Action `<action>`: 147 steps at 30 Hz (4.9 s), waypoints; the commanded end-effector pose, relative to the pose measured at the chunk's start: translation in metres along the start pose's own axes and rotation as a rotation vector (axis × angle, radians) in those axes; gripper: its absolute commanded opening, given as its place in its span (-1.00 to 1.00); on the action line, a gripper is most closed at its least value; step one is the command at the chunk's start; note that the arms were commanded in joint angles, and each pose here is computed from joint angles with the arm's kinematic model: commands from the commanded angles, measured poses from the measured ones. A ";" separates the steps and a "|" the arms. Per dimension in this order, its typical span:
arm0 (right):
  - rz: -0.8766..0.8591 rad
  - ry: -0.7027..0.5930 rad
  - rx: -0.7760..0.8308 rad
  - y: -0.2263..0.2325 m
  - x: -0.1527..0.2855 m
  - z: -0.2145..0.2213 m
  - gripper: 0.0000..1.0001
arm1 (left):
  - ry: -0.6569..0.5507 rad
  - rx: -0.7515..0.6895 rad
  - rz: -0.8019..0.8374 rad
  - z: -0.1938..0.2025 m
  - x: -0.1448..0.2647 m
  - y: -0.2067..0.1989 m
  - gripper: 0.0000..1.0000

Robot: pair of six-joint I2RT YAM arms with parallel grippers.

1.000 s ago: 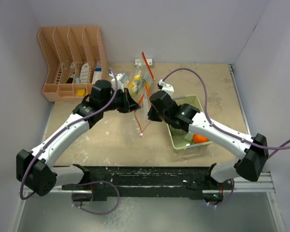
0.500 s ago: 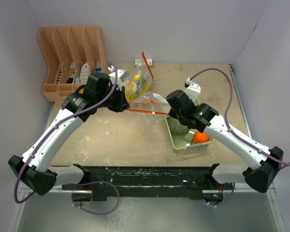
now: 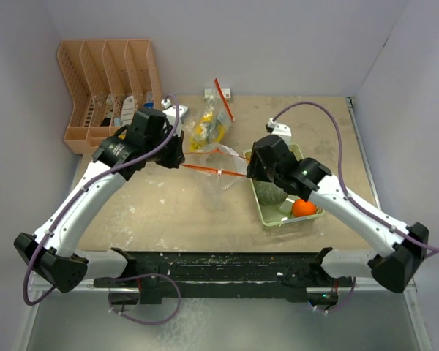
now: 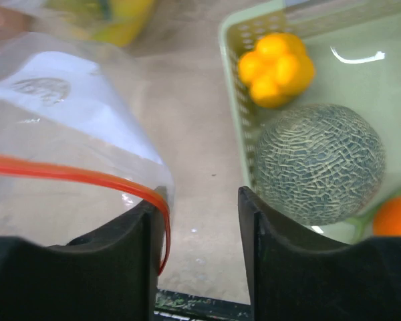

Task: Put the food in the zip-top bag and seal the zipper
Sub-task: Open the zipper of the food storage bag, then pick up the fake vegetable from the bin, then place the fake vegetable in the zipper food storage bag.

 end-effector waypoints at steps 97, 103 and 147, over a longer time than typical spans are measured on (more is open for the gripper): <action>-0.834 0.161 -0.117 0.178 0.033 -0.027 -0.80 | -0.058 -0.024 0.152 -0.010 -0.051 -0.008 -1.00; -0.729 0.166 -0.203 0.160 0.014 -0.013 -0.84 | -0.089 -0.014 0.153 -0.018 -0.042 -0.009 -1.00; -0.408 0.011 -0.101 0.102 0.023 -0.035 0.99 | -0.188 0.041 0.203 -0.042 -0.027 -0.019 -1.00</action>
Point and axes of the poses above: each gripper's point midway between its finger pads, its own x axis back along the fingers, its own y axis along the line the jaws close on, z = x × y, the point moved 3 cm from there along x, back along the fingers, and after that the axes turned 14 degrees about -x, right-handed, at the moved point
